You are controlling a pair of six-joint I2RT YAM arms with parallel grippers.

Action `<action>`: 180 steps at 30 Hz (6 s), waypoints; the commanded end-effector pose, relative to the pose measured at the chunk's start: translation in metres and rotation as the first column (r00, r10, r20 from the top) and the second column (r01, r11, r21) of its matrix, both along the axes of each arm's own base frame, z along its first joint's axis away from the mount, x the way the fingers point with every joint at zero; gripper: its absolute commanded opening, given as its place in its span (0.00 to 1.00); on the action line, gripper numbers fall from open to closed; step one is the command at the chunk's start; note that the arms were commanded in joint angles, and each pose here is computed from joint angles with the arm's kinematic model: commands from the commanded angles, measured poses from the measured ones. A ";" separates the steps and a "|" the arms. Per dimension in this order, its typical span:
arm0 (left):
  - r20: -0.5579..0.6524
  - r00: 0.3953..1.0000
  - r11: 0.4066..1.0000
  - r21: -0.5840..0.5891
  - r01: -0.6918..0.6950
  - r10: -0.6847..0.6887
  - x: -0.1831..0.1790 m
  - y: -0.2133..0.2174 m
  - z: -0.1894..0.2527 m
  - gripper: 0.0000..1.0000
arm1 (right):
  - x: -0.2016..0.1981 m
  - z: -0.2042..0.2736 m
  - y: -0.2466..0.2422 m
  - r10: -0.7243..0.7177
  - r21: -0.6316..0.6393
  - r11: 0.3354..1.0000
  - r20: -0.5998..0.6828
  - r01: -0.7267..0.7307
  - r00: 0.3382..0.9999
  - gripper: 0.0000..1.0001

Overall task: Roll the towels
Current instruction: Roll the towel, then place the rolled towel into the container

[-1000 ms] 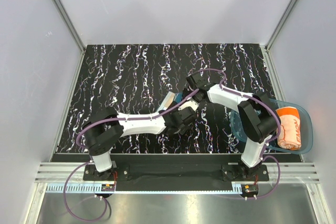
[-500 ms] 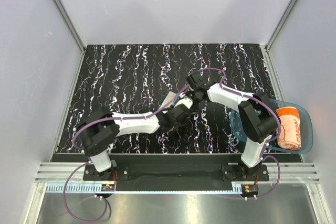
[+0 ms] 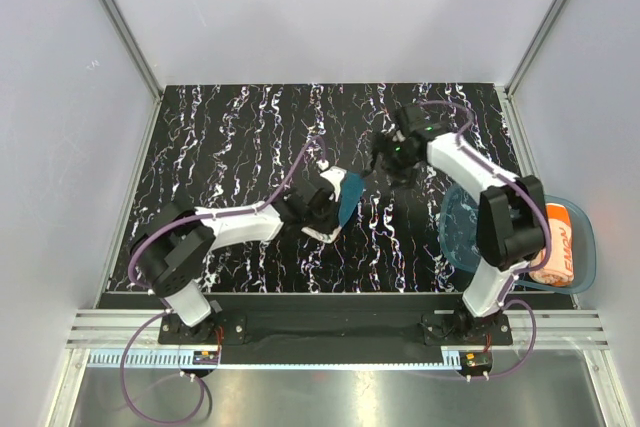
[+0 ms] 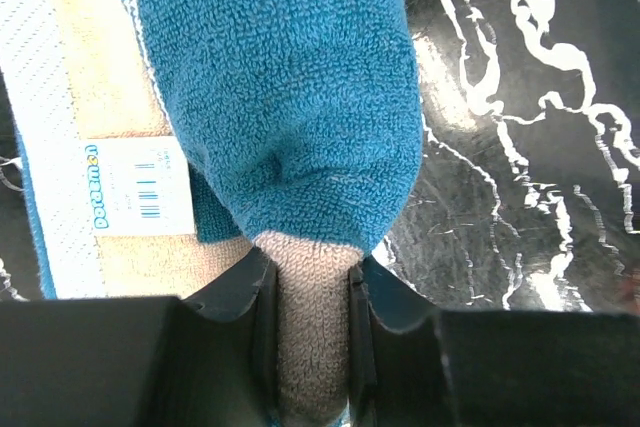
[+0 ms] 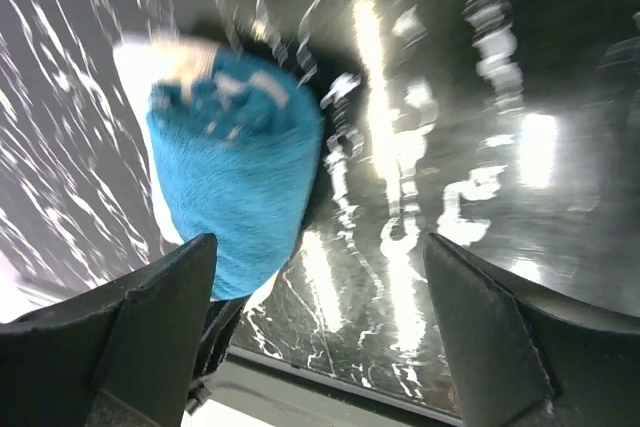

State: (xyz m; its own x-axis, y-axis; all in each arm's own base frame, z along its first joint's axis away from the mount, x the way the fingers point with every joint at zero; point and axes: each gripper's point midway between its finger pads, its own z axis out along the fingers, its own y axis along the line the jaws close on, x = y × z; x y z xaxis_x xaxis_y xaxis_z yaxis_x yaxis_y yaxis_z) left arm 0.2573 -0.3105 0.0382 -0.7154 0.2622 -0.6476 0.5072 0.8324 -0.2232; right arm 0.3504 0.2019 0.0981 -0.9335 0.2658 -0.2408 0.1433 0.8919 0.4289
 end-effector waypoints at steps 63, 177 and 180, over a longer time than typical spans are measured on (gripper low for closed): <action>-0.816 0.575 0.604 -0.487 -0.632 -0.057 0.022 0.055 -0.025 0.00 | 0.007 -0.061 0.138 -0.047 0.516 0.844 0.344 -0.147 0.938 0.46; -0.257 0.954 0.987 0.006 -0.161 0.157 0.086 0.013 0.033 0.00 | -0.066 -0.048 -0.018 0.371 -0.027 0.925 -0.161 -0.380 0.914 0.00; -0.235 0.957 0.985 0.042 -0.166 0.171 0.086 0.022 0.036 0.00 | -0.069 -0.052 -0.032 0.359 -0.089 0.920 -0.206 -0.382 0.910 0.00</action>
